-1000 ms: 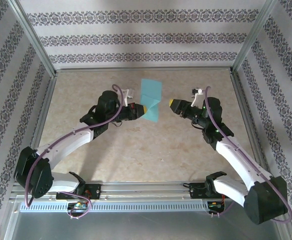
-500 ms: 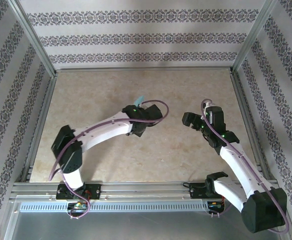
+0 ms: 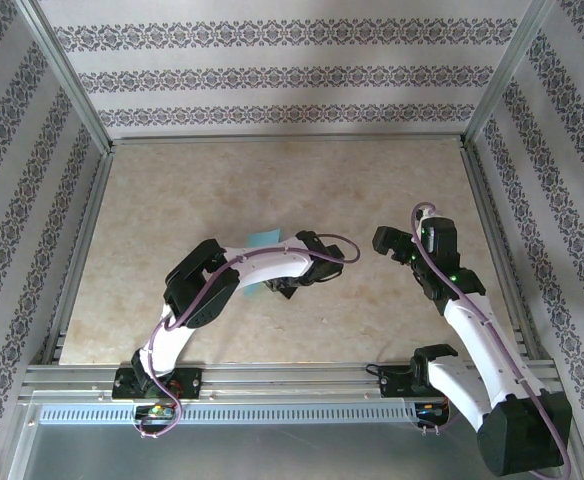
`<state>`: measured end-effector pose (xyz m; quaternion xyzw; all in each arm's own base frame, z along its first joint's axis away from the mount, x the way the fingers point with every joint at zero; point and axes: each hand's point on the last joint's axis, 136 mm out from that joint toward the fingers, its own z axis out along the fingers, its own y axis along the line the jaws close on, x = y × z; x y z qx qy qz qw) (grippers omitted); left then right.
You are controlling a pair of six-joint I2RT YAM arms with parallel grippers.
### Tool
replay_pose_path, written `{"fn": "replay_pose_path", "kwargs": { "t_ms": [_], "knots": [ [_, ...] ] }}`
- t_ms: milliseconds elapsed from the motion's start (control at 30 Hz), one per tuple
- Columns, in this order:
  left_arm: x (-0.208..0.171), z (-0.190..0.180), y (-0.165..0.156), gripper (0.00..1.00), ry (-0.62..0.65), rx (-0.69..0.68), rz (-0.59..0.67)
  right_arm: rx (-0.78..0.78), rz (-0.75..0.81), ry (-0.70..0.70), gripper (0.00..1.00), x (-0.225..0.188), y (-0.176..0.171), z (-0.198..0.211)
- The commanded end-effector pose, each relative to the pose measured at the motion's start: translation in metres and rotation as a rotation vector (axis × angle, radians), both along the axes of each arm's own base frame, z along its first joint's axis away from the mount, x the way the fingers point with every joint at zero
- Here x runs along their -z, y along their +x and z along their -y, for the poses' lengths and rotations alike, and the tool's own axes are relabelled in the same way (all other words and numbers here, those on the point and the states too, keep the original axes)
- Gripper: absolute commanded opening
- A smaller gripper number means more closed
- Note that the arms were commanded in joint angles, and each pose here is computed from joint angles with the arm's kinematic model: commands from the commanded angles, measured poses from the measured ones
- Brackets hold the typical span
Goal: Fold a paper plane with a square sheet of paper (fold left side to right side)
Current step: Turn over the paper at the center of the table, then third fold the triangle at the center of the table.
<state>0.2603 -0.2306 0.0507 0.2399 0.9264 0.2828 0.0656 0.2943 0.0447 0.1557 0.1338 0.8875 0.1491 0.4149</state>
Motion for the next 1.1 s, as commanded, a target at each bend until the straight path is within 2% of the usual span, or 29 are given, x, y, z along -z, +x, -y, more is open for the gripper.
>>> {"fn": "replay_pose_path", "kwargs": {
  "t_ms": [0, 300, 400, 633, 767, 867, 1000, 1067],
  "knots": [
    [0.008, 0.032, -0.015, 0.09, -0.163, -0.056, -0.077, -0.007, -0.022, 0.001, 0.98, 0.007, -0.003, 0.001],
    [0.011, 0.073, -0.021, 0.21, -0.353, -0.045, -0.161, -0.032, -0.039, 0.035, 0.98, 0.01, -0.002, -0.006],
    [0.006, 0.082, -0.025, 0.3, -0.419, -0.043, -0.184, -0.048, -0.051, 0.047, 0.98, 0.011, -0.001, -0.01],
    [-0.027, 0.111, -0.029, 0.59, -0.695, -0.049, -0.218, -0.099, -0.104, 0.109, 0.98, 0.018, 0.004, -0.024],
    [-0.056, 0.121, -0.018, 0.65, -0.898, -0.068, -0.201, -0.151, -0.137, 0.181, 0.98, 0.02, 0.008, -0.039],
    [-0.074, 0.111, -0.001, 0.65, -1.021, -0.109, -0.143, -0.204, -0.15, 0.258, 0.98, 0.018, 0.01, -0.054],
    [-0.085, 0.08, 0.024, 0.66, -1.165, -0.215, -0.036, -0.28, -0.189, 0.353, 0.85, 0.019, 0.011, -0.079],
    [-0.089, 0.06, 0.038, 0.67, -1.243, -0.289, 0.042, -0.31, -0.222, 0.384, 0.73, 0.024, 0.012, -0.095]
  ]
}}
